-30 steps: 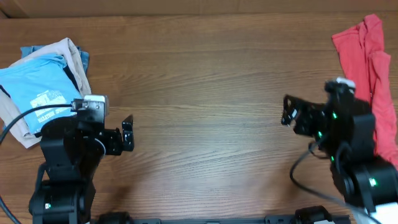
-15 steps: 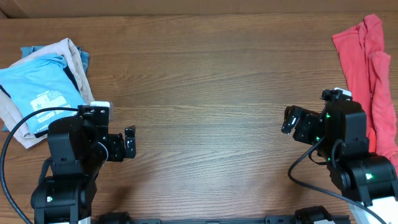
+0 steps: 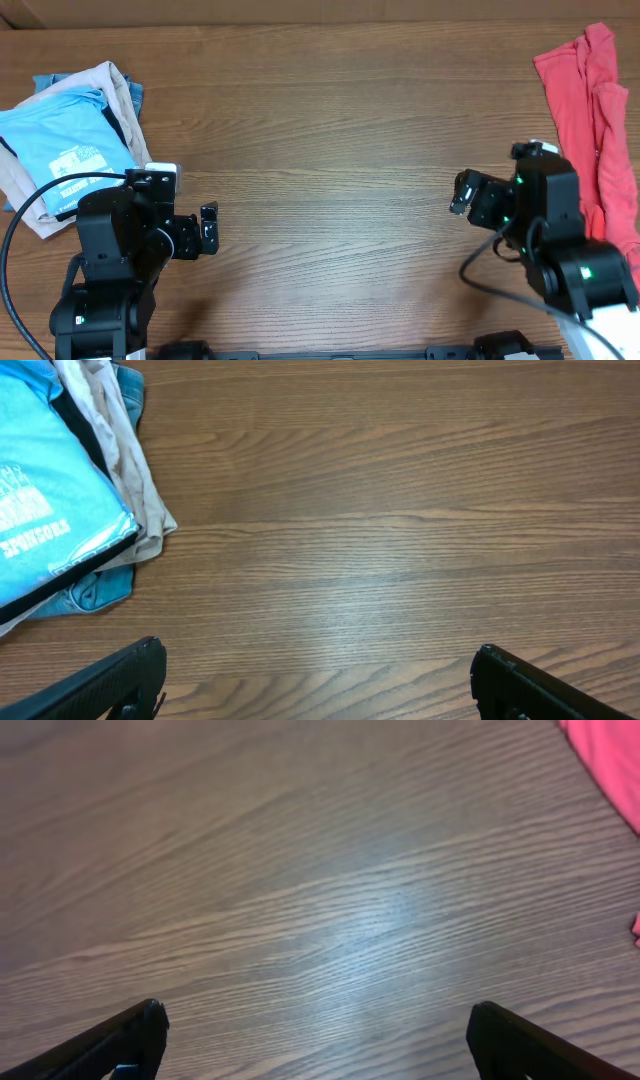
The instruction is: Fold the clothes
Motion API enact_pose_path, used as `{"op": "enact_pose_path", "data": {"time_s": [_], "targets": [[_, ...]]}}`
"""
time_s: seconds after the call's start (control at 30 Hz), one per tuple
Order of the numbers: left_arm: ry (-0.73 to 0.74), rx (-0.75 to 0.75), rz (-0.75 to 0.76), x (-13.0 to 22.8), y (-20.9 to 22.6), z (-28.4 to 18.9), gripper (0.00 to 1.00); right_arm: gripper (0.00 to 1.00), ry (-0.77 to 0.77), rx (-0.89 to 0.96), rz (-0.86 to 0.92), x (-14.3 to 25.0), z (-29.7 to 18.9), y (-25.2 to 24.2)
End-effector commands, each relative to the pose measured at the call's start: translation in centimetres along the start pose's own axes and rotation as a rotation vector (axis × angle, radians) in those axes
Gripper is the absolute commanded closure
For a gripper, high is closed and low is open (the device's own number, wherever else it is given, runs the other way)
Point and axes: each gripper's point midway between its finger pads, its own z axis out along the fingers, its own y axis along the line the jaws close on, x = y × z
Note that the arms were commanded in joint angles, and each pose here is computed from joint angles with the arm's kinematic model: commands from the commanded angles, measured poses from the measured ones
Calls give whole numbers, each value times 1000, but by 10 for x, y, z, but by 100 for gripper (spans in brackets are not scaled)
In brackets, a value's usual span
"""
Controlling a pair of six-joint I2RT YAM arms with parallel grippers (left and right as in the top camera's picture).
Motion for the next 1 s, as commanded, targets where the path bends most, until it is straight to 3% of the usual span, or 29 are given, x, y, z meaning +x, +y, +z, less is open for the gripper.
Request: {"op": "enact_pose_path", "data": {"time_s": [0.0,0.13,0.5,0.6,0.77,0.97], "targets": [[4,-10,-16,2,2,1,0,0,-91,-4,-10,3,-18,-10],[4,-10,-16,2,2,1,0,0,-273,-67,-91,6,-28,-13],[4,-10,-16,2,2,1,0,0,-727,-243,-38,25,-8,-25],[4,-10,-16,2,2,1,0,0,-791,-248,-65,19,-2,-24],[4,-10,-16,2,2,1,0,0,-884,-235,-265,21,9,-15],[4,-10,-16,2,2,1,0,0,-794,-212,-269,37,32,-21]]}}
